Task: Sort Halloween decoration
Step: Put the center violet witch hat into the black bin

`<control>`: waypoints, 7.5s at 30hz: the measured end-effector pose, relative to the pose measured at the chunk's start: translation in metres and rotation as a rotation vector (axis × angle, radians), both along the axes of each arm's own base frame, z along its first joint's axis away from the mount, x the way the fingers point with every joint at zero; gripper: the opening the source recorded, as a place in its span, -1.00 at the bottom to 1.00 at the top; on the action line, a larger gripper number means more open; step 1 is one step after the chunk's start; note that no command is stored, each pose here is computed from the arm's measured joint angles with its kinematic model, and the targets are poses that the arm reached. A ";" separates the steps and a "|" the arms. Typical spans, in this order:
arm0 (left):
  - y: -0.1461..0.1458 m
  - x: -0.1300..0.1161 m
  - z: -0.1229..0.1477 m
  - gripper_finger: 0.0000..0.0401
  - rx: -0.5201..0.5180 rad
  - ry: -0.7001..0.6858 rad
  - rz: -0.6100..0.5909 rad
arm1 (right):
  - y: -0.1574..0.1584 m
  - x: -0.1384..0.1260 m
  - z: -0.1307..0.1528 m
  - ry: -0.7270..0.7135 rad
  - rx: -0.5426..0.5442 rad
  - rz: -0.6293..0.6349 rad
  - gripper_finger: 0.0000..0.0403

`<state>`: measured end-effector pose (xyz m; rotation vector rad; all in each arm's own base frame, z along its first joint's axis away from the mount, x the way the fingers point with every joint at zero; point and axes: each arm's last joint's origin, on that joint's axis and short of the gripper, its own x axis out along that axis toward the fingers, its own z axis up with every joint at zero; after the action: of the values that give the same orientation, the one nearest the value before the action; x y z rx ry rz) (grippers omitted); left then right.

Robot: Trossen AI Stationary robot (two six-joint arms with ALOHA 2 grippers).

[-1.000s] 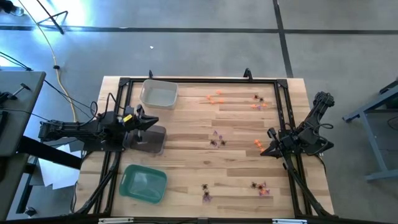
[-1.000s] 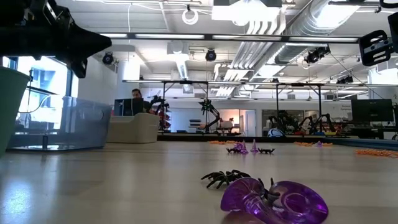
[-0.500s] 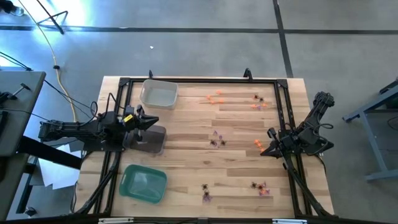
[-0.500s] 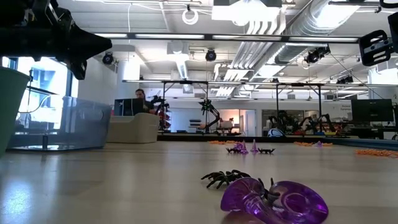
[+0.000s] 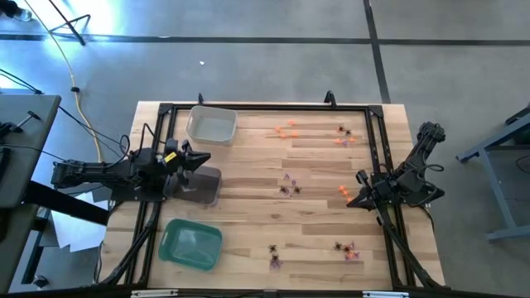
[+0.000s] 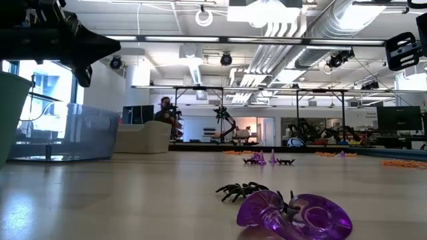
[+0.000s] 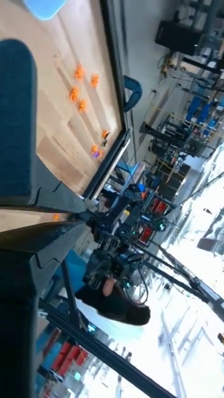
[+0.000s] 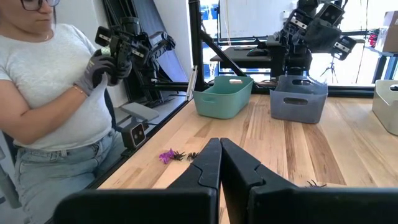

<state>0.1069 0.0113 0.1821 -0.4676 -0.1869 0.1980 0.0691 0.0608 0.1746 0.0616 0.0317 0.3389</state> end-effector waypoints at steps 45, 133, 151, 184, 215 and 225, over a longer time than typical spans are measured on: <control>-0.015 0.107 0.051 -0.28 0.264 0.447 -0.240 | 0.000 0.000 0.000 0.000 0.000 0.000 -1.00; 0.011 0.304 -0.090 -0.12 0.201 0.873 -0.090 | 0.000 0.000 0.000 0.000 0.000 0.000 -1.00; 0.010 0.306 -0.101 -0.34 0.223 0.870 -0.072 | 0.000 0.000 0.000 0.000 0.000 0.000 -1.00; 0.009 0.300 -0.077 -0.78 0.215 0.875 -0.073 | 0.000 0.000 0.000 0.000 0.000 0.000 -1.00; -0.055 0.172 0.056 -0.77 0.261 1.196 0.428 | 0.000 0.000 0.000 0.000 -0.001 0.000 -1.00; -0.072 0.106 0.046 -0.77 0.062 1.268 0.561 | 0.000 0.000 0.000 0.000 0.000 0.000 -1.00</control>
<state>0.2126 -0.0611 0.2277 -0.1494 0.9298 0.9886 0.0691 0.0608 0.1746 0.0612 0.0322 0.3389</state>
